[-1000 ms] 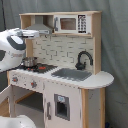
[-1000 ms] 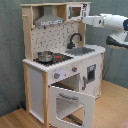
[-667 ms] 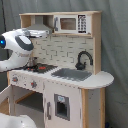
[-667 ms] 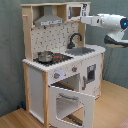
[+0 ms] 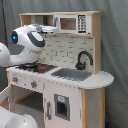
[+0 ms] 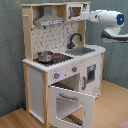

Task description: Play with the kitchen

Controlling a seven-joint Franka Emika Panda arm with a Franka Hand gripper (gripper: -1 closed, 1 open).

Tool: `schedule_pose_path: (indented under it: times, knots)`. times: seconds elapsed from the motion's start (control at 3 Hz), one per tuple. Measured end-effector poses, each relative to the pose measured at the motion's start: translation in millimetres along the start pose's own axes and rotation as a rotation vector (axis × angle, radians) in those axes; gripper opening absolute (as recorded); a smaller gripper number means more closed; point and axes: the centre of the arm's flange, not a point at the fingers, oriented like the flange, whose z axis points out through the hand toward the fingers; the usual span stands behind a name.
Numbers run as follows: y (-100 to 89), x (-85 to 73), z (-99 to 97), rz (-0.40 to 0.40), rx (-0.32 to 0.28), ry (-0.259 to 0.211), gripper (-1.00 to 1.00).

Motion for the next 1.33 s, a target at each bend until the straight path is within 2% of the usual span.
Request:
schedule_pose_path:
  times: [0.33,1.0,1.33]
  knots:
    - [-11.3,-10.2,27.0,0.003,0.024,0.011,1.0]
    - [-1.9,5.1,59.6,-0.025,0.019,0.039,1.0]
    - [-5.1,19.3,74.9,-0.046,0.031,0.049,1.0]
